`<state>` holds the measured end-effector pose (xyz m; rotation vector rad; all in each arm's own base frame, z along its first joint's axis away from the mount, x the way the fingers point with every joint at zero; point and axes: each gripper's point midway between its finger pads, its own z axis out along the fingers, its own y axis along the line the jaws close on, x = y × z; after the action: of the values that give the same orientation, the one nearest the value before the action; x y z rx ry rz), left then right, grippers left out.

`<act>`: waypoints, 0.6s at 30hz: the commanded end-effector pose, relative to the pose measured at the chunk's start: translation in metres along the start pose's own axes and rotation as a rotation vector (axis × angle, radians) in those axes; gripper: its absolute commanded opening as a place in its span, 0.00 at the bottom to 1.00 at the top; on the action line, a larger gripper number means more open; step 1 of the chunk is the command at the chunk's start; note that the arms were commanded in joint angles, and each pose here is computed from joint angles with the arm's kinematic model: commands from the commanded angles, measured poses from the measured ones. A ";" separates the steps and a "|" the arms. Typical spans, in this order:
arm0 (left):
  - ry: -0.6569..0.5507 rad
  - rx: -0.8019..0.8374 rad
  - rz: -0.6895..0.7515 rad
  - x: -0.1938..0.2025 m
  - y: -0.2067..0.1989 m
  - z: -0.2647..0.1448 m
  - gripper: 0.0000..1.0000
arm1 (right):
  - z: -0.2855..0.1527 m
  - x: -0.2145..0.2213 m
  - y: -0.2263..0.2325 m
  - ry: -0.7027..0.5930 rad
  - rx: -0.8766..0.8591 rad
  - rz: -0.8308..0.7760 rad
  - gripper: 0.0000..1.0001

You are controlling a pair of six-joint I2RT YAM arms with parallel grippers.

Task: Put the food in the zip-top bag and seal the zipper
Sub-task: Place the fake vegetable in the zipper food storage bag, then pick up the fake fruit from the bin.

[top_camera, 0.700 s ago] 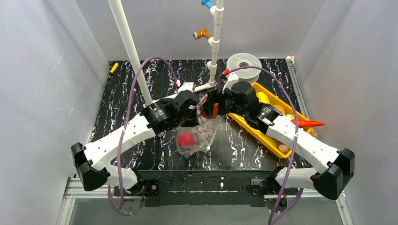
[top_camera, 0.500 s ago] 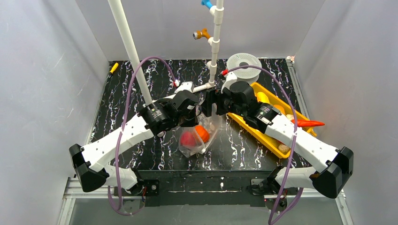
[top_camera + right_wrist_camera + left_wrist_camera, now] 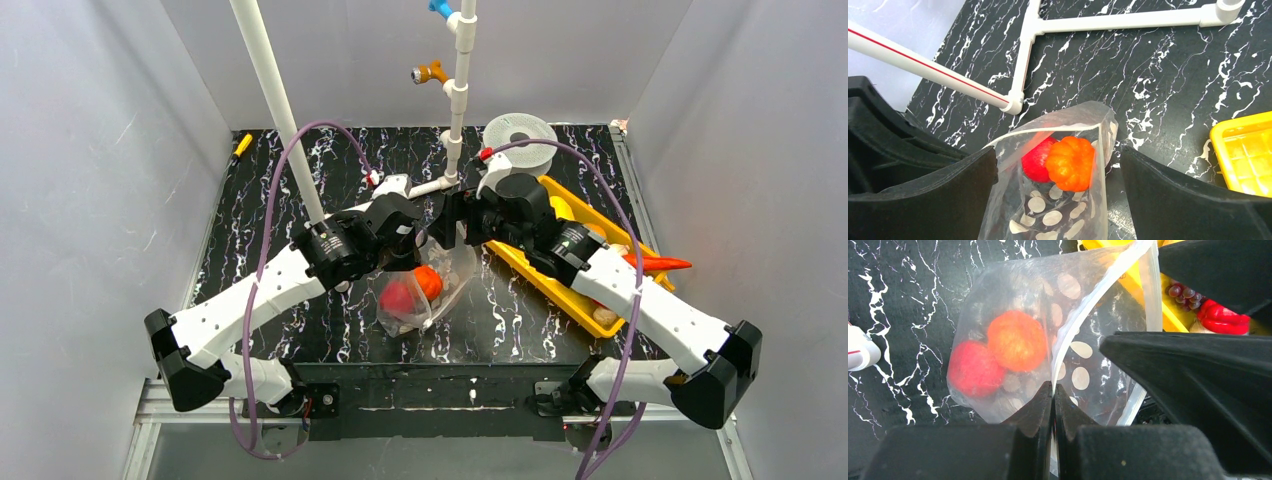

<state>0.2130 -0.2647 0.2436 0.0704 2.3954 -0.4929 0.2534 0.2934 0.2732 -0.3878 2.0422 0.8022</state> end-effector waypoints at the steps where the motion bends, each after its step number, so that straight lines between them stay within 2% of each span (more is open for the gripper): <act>1: -0.030 0.007 -0.014 -0.005 0.004 -0.008 0.00 | -0.029 -0.037 0.010 -0.115 -0.010 -0.015 0.98; 9: -0.015 -0.011 -0.010 0.001 0.007 -0.002 0.00 | -0.057 -0.049 -0.012 -0.199 0.104 -0.031 0.98; 18: -0.007 -0.018 -0.010 0.004 0.009 0.001 0.00 | -0.080 -0.041 -0.096 -0.245 0.365 0.137 0.98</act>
<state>0.2123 -0.2640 0.2355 0.0677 2.4055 -0.4843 0.2661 0.2074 0.3160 -0.1219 1.9148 0.6044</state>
